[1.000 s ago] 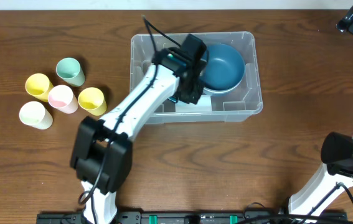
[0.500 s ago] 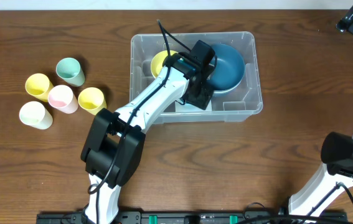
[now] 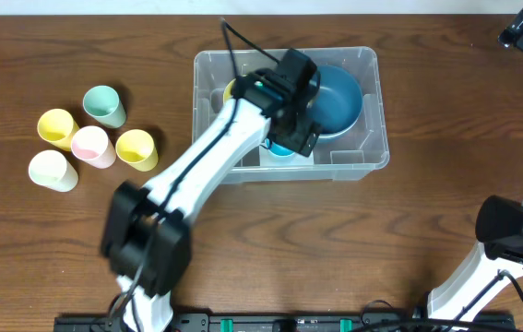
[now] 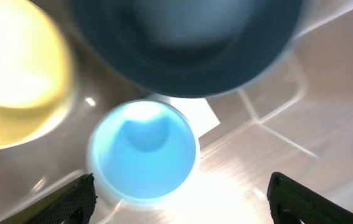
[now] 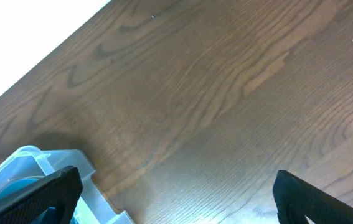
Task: Pack container
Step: 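Carry the blue cup into the front of the bin and release, then move the left gripper back to the yellow cup and grasp it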
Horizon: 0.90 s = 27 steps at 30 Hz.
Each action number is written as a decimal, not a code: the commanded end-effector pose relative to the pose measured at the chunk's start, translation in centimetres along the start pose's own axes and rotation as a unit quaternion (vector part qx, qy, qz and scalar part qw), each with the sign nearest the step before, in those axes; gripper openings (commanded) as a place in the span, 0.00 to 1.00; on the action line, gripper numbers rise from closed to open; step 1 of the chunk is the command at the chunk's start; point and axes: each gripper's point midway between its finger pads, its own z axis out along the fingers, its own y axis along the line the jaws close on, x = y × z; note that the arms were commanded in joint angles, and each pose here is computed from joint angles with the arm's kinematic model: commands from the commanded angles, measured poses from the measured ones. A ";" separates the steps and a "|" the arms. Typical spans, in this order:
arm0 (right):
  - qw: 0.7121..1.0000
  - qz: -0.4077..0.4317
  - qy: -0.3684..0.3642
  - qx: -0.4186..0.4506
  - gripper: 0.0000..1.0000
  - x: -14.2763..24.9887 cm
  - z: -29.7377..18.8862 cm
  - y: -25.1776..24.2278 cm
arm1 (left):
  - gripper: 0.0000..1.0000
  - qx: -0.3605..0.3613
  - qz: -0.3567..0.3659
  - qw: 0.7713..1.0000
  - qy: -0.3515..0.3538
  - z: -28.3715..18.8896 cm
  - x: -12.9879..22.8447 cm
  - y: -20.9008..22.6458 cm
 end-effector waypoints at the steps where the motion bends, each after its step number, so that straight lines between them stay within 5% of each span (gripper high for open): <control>1: 1.000 0.009 0.001 0.003 0.99 -0.1 0.4 -0.2 | 0.88 -0.068 -0.019 0.992 -0.107 -9.7 -2.2 2.7; 5: 1.000 0.009 0.001 0.003 0.99 -0.1 0.4 -0.1 | 0.89 -0.148 -0.103 0.975 -0.130 -15.8 0.3 9.1; 10: 1.000 0.009 0.001 0.003 0.99 -0.1 0.4 -0.2 | 0.91 -0.175 -0.247 0.947 -0.105 -17.6 4.2 17.2; 21: 1.000 0.009 0.001 0.003 0.99 -0.1 0.4 -0.2 | 0.90 -0.140 -0.362 0.920 0.045 -8.3 9.8 24.3; 27: 1.000 0.009 0.001 0.003 0.99 -0.1 0.4 -0.2 | 0.79 -0.131 -0.374 0.909 0.128 -2.8 12.0 25.3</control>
